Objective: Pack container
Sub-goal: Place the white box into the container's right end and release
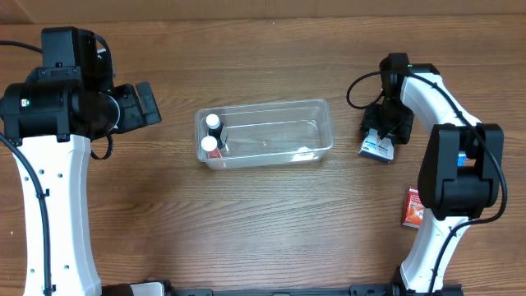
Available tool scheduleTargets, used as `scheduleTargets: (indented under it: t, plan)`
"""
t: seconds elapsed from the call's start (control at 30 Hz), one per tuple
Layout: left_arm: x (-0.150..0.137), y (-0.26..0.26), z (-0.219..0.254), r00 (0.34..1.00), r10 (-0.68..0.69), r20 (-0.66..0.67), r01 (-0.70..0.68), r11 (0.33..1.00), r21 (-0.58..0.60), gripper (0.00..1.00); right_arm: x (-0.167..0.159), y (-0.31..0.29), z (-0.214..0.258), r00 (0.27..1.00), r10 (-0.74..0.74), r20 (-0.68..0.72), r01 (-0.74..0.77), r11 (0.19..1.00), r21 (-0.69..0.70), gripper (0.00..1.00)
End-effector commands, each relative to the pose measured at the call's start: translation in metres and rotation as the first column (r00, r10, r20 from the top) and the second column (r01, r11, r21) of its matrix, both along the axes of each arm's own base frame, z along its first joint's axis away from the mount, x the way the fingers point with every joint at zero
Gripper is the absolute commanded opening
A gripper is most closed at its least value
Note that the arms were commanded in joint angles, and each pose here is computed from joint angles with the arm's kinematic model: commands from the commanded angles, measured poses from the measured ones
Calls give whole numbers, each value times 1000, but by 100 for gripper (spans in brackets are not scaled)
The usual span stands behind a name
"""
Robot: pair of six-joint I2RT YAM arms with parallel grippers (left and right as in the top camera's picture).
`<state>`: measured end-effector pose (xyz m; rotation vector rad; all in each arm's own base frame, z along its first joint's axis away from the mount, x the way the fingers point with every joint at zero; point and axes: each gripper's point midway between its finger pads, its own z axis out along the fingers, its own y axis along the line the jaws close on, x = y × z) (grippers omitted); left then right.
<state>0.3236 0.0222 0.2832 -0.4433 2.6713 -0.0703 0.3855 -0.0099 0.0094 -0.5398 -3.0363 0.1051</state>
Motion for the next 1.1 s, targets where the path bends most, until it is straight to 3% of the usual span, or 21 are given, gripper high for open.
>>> scheduleTargets:
  t: [0.0,0.17,0.33,0.47,0.73,1.07]
  plan:
    - [0,1,-3,1000,-12,-10,12,1000,7,100,8,1,45,995,5,104,-6,1000,3,69]
    - [0,1,-3,1000,-12,-10,12,1000,7,100,12,10,114,964,34,266,-36,999,2,69]
    - [0,1,-3,1000,-12,-9,12,1000,7,100,-1,49,197,872,136,470,-153,988,-2,70]
    - [0,1,-3,1000,-12,-11,12,1000,6,100,-14,95,223,810,234,538,-274,962,-5,70]
    - [-1,1,-3,1000,-12,-14,12,1000,7,100,-20,172,200,762,388,518,-452,892,-4,70]
    - [0,1,-3,1000,-13,-11,13,1000,7,100,-5,198,112,821,449,354,-481,877,4,71]
